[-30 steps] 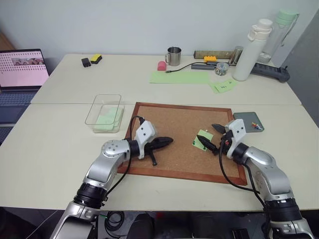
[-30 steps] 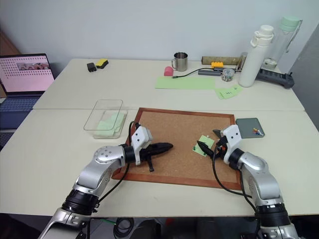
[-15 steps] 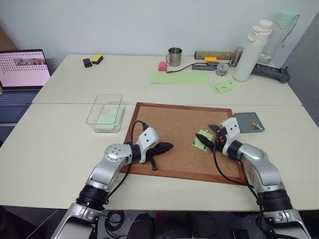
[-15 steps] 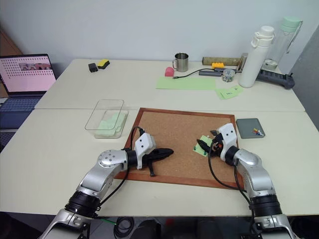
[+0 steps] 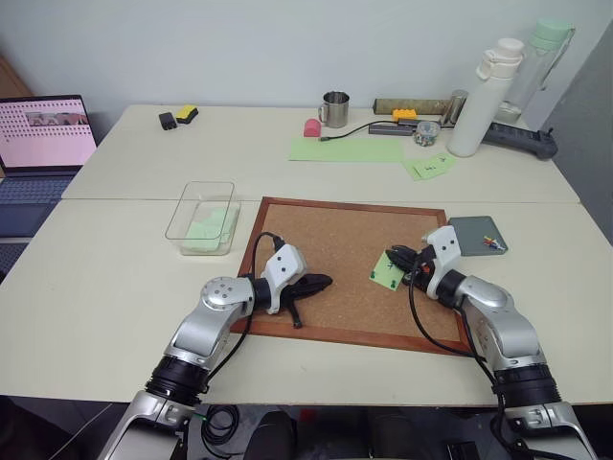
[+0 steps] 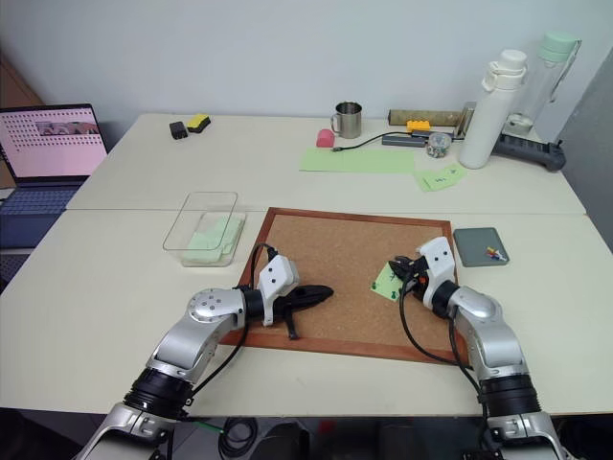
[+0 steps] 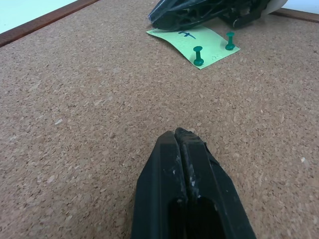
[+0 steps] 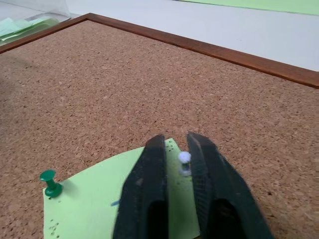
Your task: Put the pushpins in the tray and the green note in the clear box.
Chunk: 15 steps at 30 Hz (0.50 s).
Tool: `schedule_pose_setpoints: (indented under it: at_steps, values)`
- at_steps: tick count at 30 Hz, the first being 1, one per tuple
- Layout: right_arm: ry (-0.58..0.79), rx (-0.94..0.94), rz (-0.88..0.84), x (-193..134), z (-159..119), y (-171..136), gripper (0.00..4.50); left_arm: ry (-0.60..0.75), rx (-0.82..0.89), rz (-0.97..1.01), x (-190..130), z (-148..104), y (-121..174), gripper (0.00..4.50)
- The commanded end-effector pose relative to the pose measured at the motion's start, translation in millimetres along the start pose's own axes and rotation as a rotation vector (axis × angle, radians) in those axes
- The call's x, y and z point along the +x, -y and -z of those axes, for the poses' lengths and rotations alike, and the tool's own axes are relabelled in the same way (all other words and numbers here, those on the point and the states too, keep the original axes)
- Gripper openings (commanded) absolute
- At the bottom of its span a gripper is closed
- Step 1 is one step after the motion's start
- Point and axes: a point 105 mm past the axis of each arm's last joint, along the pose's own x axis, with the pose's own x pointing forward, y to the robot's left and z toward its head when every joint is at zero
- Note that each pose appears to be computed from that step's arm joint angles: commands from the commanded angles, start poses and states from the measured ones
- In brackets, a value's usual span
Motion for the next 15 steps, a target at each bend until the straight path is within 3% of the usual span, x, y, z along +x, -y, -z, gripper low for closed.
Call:
schedule_pose_setpoints:
  at_steps: [1, 8, 15]
  values:
    - [0.07, -0.018, 0.015, 1, -17, 2, 0.06, -0.029, -0.017, -0.032, -3, 6, -4, 0.0]
    - [0.193, 0.011, -0.04, -6, -45, -14, 0.06, -0.036, -0.027, -0.032, -4, 9, -3, 0.0]
    - [0.206, 0.014, -0.04, -14, -51, -16, 0.06, -0.039, -0.035, -0.024, -5, 9, -1, 0.0]
